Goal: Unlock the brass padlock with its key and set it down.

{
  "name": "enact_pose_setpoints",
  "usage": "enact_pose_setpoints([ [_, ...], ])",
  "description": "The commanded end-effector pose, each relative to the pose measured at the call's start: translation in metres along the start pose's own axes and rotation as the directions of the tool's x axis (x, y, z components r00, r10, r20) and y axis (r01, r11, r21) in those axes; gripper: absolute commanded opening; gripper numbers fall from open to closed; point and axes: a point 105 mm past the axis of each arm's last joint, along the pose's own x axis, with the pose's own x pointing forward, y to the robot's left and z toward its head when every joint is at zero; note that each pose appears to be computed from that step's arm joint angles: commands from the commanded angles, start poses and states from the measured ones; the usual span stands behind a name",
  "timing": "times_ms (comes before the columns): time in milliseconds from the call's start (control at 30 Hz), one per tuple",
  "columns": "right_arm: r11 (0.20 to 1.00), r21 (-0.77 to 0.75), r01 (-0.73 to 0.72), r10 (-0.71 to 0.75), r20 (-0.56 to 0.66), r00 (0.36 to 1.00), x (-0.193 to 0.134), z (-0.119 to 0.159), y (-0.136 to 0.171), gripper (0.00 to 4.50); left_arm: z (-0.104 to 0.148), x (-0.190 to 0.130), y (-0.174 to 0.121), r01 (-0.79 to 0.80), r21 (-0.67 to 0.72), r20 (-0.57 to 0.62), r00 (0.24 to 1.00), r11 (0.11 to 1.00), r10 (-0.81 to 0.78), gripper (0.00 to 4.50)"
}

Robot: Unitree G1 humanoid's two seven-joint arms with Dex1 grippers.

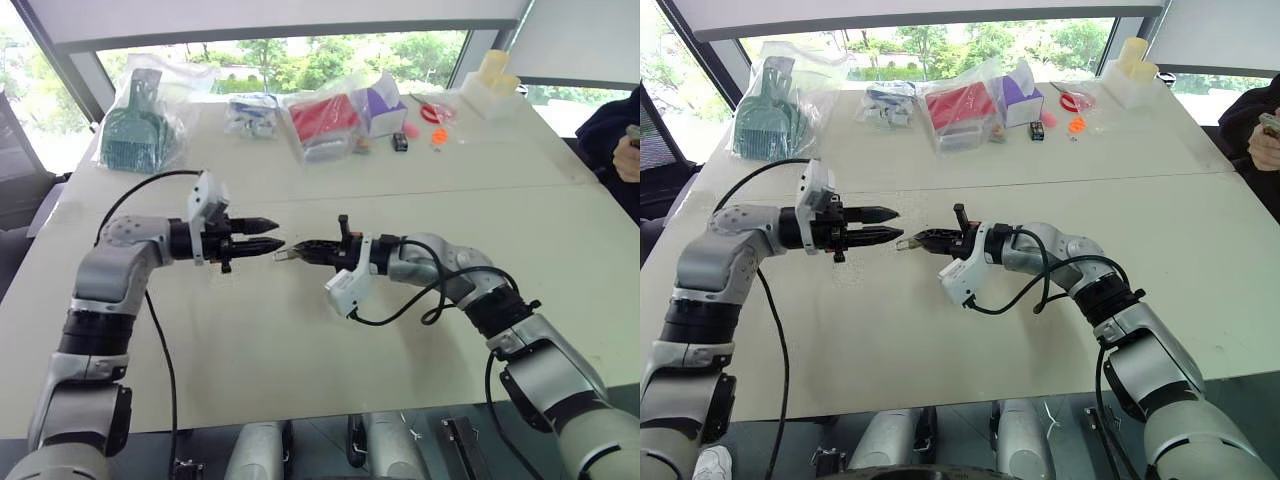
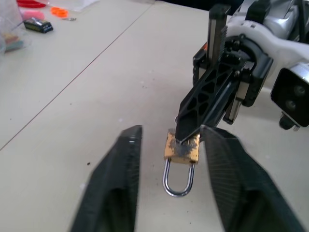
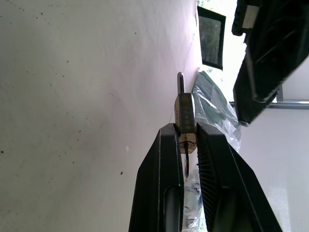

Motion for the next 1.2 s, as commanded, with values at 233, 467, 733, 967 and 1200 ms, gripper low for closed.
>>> enact_pose_setpoints([
  [233,0.998,-0.018,0.064,-0.064,0.016,0.998,0.000,0.003,-0.018,0.00,-0.013,0.014,-0.012,0.009,0.046,-0.027,1.000,0.999,-0.008,0.03],
  [467,0.998,-0.016,0.067,-0.067,0.013,0.998,0.000,0.003,-0.019,0.00,-0.022,0.010,-0.009,-0.009,0.054,-0.061,0.998,0.999,0.012,0.03],
  [733,0.997,-0.016,0.069,-0.069,0.008,0.998,0.000,0.002,-0.020,0.00,-0.024,0.001,-0.009,-0.019,0.044,-0.078,0.997,0.999,0.022,0.03],
  [967,0.997,-0.017,0.075,-0.075,0.012,0.997,0.001,0.002,-0.022,0.00,-0.028,-0.001,-0.006,-0.045,0.043,-0.091,0.995,0.998,0.048,0.03],
  [1200,0.996,-0.018,0.082,-0.082,0.016,0.997,0.002,0.004,-0.025,0.00,-0.025,0.002,0.011,-0.123,0.037,-0.048,0.991,0.992,0.125,0.03],
])
